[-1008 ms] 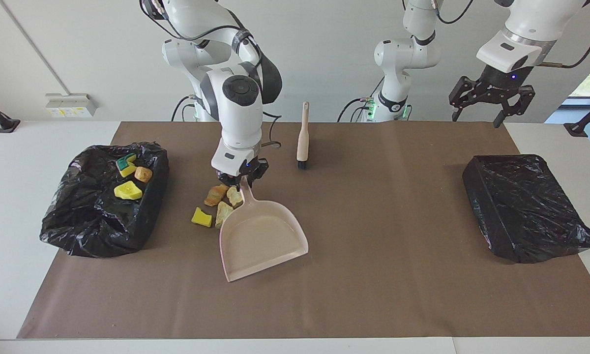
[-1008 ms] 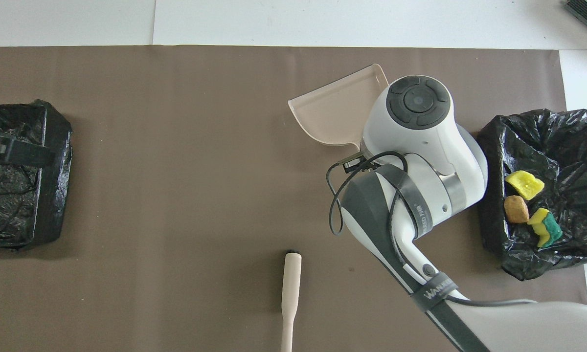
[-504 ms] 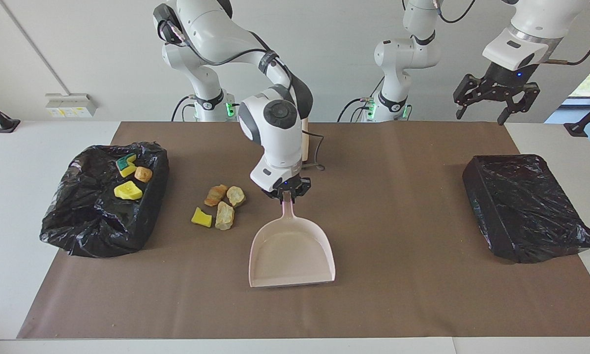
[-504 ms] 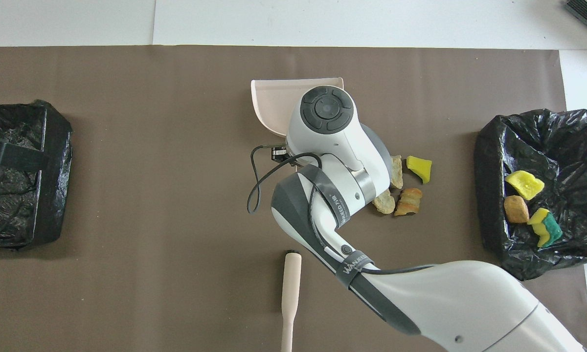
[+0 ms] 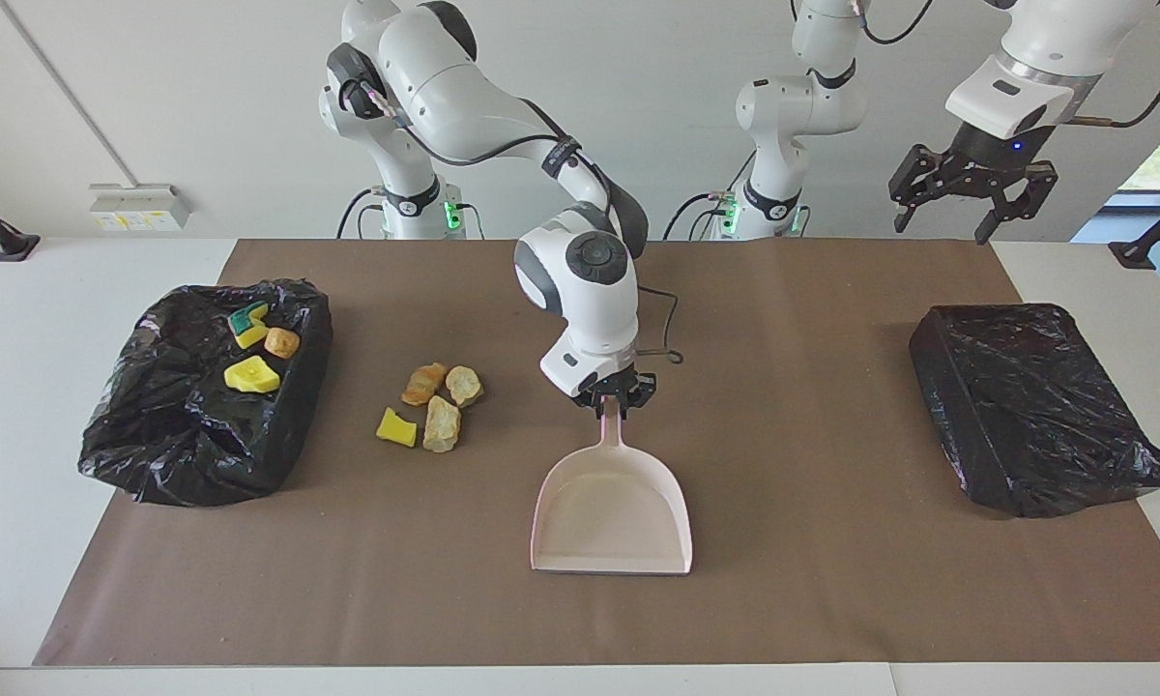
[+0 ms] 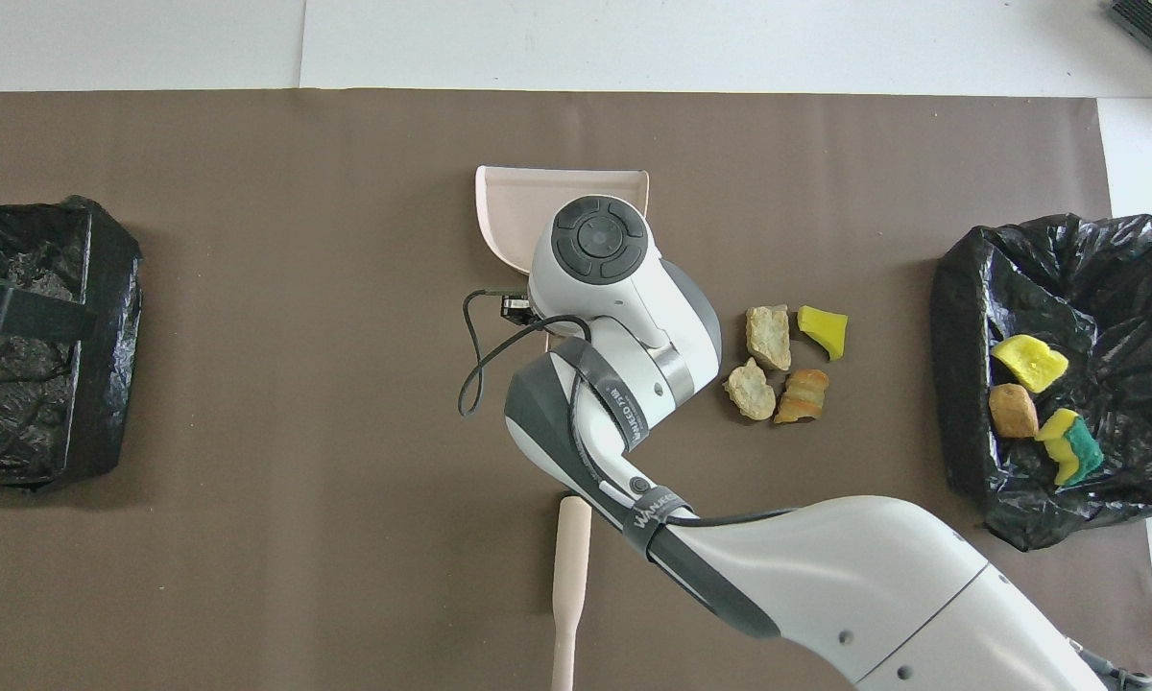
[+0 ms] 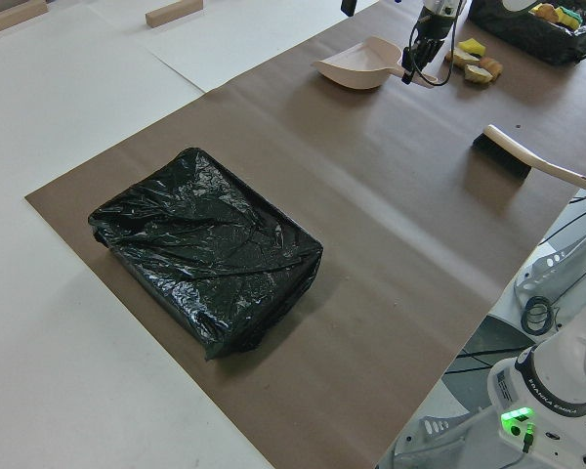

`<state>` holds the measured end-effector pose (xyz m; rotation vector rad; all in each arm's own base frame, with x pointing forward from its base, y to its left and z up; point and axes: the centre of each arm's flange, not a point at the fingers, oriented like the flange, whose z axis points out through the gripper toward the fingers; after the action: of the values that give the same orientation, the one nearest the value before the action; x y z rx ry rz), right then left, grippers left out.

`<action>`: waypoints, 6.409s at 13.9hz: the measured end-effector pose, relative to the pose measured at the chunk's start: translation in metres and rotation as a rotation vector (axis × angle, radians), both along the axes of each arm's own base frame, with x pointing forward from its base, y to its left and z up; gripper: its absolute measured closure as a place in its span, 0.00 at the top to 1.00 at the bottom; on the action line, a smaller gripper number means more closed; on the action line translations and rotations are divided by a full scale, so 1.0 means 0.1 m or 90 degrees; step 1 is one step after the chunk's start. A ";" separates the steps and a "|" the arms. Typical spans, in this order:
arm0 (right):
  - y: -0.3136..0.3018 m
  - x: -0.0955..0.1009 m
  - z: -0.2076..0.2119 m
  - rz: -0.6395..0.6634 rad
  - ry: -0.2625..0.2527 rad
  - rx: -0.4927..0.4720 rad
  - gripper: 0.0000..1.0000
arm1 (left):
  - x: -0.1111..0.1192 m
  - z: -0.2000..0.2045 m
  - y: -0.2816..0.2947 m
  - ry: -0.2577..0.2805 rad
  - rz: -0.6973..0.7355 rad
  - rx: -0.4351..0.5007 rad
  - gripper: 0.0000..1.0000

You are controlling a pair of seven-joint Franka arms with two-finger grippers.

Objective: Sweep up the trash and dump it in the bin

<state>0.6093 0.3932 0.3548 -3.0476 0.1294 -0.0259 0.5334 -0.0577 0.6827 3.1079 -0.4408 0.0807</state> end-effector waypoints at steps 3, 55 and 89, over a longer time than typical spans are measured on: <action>-0.02 -0.23 0.43 0.010 0.032 -0.019 0.78 | 0.00 0.00 0.00 0.002 0.000 0.000 1.00; -1.36 -2.81 0.35 0.065 0.207 -0.083 0.26 | 0.40 -2.94 -3.50 -0.058 -0.042 0.015 0.33; -2.53 -0.93 0.48 0.059 0.290 -0.091 0.26 | -0.25 -3.06 -2.67 0.005 -0.694 0.087 0.33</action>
<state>0.5161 0.1399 0.4028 -3.1373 0.0173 0.6942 0.5088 -0.3242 0.3770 2.5034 -2.0583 0.0288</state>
